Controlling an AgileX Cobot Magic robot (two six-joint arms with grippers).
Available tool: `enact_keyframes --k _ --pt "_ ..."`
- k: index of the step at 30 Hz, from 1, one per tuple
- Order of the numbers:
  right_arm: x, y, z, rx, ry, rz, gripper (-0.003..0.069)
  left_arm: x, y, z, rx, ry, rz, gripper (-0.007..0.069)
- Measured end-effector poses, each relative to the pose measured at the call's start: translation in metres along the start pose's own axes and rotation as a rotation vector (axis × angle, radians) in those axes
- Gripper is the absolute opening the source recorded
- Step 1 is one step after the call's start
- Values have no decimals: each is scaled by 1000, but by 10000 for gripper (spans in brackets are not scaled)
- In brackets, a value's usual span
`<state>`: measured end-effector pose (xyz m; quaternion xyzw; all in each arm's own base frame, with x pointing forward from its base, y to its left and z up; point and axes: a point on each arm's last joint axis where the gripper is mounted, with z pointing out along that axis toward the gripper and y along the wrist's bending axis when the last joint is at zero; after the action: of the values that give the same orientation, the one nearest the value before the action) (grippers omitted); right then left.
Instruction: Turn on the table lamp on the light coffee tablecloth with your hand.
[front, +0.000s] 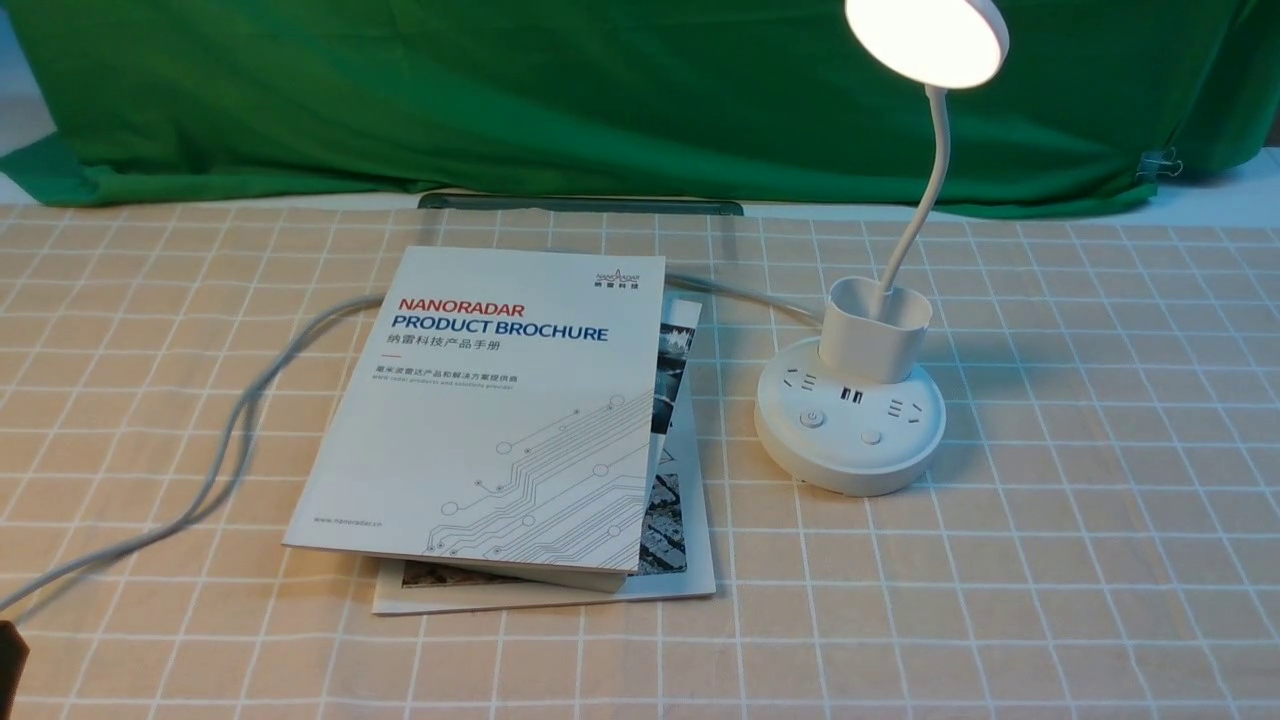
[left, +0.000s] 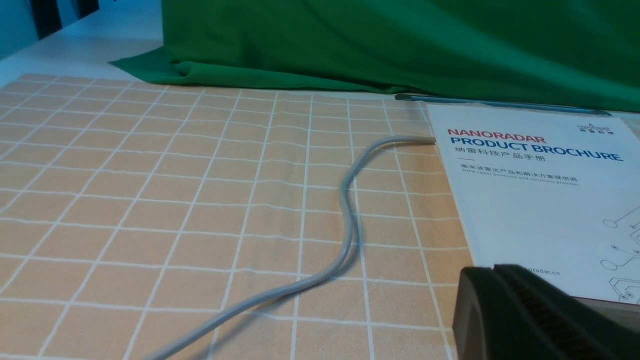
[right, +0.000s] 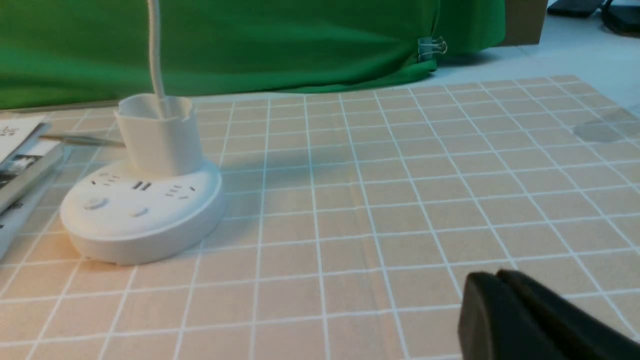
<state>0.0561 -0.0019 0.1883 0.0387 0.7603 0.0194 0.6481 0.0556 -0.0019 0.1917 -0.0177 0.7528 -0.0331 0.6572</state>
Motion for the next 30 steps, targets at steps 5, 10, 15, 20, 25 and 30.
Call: enact_keyframes --k 5,10,15,20,25,30 --pt "0 0 0 -1 1 1 36 0 0 0 0 0 0 21" --pt "0 0 0 -1 1 -4 41 0 0 0 0 0 0 21" --pt "0 0 0 -1 1 -6 55 0 0 0 0 0 0 21" --pt "0 0 0 -1 1 -6 67 0 0 0 0 0 0 21" --pt "0 0 0 0 2 -6 76 0 0 0 0 0 0 21" --pt "0 0 0 0 3 -6 88 0 0 0 0 0 0 21"
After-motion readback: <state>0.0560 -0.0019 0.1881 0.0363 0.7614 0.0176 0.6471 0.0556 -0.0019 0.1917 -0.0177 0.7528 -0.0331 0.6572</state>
